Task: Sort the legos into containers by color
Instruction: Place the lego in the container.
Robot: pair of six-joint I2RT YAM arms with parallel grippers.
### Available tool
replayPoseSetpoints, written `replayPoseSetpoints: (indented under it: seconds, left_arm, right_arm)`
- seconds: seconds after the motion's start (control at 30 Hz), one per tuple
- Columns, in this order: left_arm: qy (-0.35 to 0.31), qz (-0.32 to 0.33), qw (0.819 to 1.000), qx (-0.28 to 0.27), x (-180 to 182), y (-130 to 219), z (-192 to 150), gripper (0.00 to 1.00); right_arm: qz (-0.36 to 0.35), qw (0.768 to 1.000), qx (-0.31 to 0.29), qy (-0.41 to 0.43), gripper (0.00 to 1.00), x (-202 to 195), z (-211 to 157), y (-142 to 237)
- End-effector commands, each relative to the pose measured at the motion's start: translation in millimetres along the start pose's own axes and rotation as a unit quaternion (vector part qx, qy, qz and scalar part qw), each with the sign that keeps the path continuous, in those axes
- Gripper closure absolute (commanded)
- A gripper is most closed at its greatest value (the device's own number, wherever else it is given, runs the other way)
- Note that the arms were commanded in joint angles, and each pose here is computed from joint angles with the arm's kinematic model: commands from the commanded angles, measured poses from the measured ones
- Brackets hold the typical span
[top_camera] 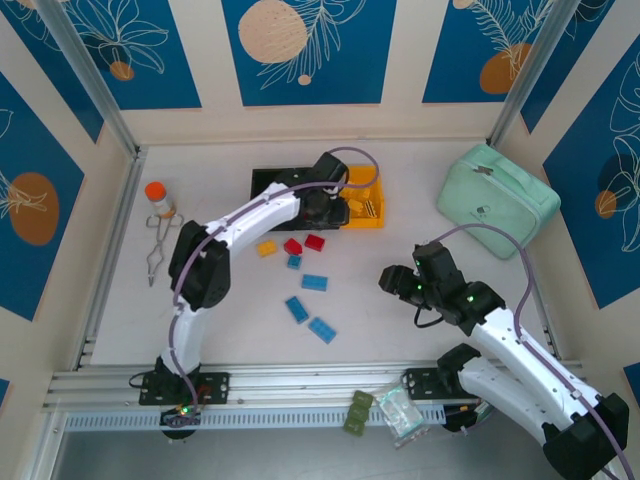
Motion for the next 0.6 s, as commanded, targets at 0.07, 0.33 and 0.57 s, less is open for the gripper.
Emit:
replayPoseSetpoints:
  seconds: [0.07,0.33,0.57]
  left_arm:
    - [-0.037,0.007,0.999,0.005,-12.8,-20.2,18.9,0.75]
    - [-0.052,-0.005,0.998,-0.033,-18.2,-49.9,51.4,0.72]
    - [-0.043,-0.044,0.996,-0.072,-14.2,-64.7,73.9,0.67]
  right_arm:
    - [-0.009,1.000,0.007,-0.014,0.43,-5.6,-4.1,-0.2]
    - [-0.010,1.000,0.004,-0.022,0.43,-7.3,-4.9,-1.1]
    - [-0.009,1.000,0.009,-0.025,0.43,-8.0,-6.6,-2.5]
Point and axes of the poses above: each hand's point on the last joint's axis, 136 mm out from that joint toward the fingers, its own y axis back along the fingers, its own x axis along the line the jaws close on, z = x × y, the point moved 9 cm from there along y, back along the fingers, and after that the axes turned 1 degree about -y, right-handed, at the moved point
